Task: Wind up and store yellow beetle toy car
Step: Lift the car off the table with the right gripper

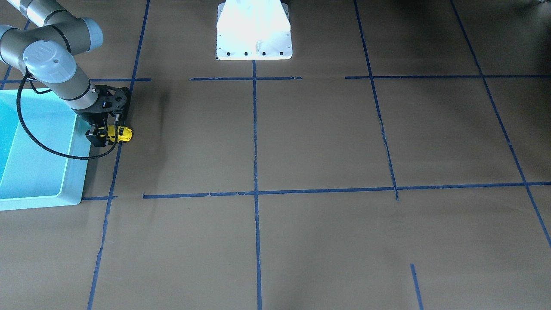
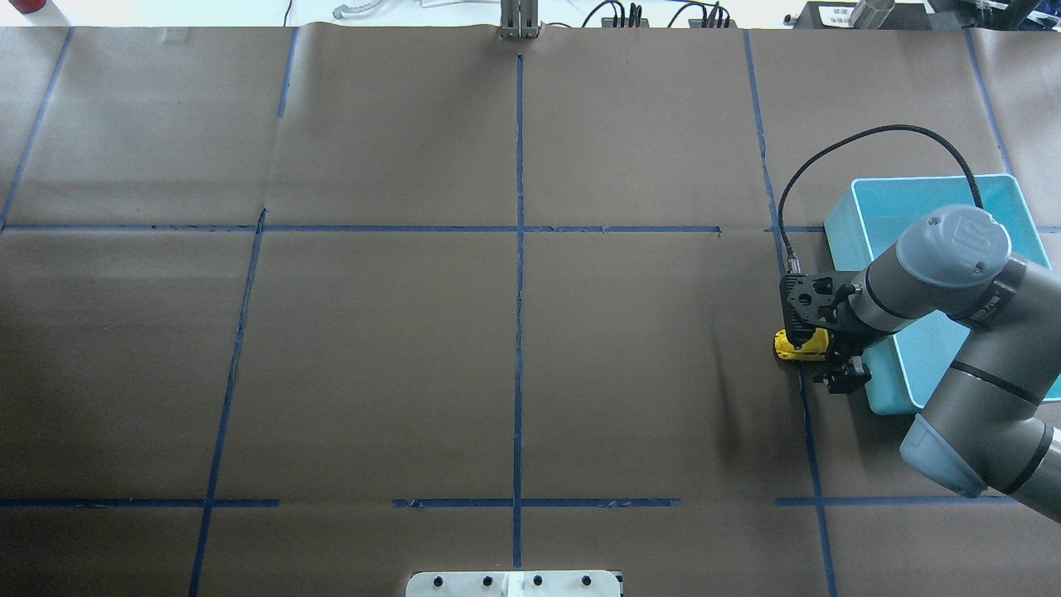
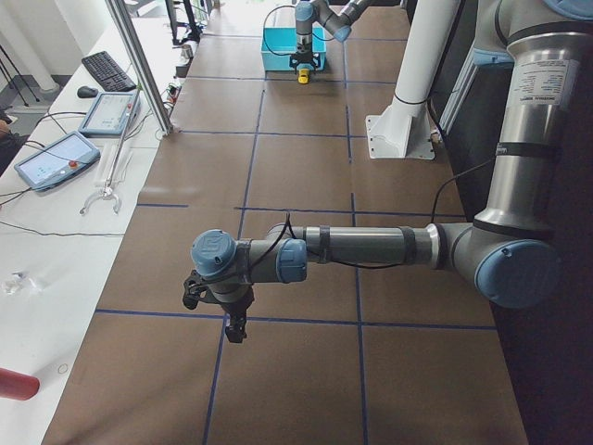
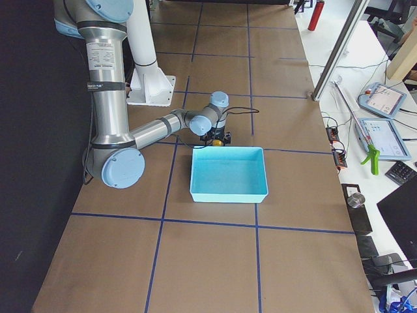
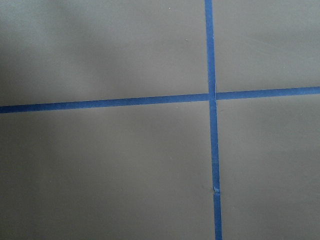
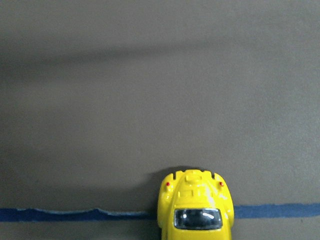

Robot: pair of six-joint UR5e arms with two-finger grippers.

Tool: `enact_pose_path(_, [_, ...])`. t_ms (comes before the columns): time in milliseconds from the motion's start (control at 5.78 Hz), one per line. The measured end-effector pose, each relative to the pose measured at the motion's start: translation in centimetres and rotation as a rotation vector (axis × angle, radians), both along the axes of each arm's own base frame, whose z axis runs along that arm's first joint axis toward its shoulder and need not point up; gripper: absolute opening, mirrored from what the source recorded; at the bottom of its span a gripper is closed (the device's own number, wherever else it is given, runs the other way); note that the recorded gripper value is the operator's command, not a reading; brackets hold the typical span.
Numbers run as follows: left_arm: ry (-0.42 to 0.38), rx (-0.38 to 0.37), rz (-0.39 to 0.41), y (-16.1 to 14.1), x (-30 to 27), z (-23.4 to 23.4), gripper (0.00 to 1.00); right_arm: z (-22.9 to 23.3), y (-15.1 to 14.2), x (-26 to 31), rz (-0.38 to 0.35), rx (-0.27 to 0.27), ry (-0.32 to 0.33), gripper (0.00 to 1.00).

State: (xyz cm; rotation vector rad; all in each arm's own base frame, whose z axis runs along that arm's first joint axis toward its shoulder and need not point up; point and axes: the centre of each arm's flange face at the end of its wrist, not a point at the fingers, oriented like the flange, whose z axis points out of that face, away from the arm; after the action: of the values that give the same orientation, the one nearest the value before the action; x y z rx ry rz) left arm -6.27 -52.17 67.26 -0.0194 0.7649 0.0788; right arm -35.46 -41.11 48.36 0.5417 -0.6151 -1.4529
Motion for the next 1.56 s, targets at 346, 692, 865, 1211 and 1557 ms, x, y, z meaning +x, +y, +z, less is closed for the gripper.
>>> enact_pose_path(346, [0.000, 0.000, 0.000, 0.0, 0.0, 0.0, 1.00, -0.8, 0.0, 0.0, -0.008, 0.011, -0.010, 0.00])
enact_pose_path(692, [0.000, 0.000, 0.000, 0.0, 0.0, 0.0, 1.00, -3.1, -0.4, -0.3, -0.008, 0.009, -0.014, 0.00])
enact_pose_path(865, [0.001, 0.000, 0.000, 0.0, 0.0, 0.0, 1.00, -7.3, -1.4, -0.5, 0.003, -0.002, -0.003, 0.00])
enact_pose_path(1211, [0.000, 0.000, 0.000, 0.0, 0.0, 0.0, 1.00, -14.3, -2.8, 2.1, 0.045, 0.001, 0.002, 0.00])
enact_pose_path(1557, [0.000, -0.001, -0.001, 0.0, 0.0, 0.0, 1.00, -11.8, -4.1, 9.0, 0.022, 0.048, 0.027, 0.00])
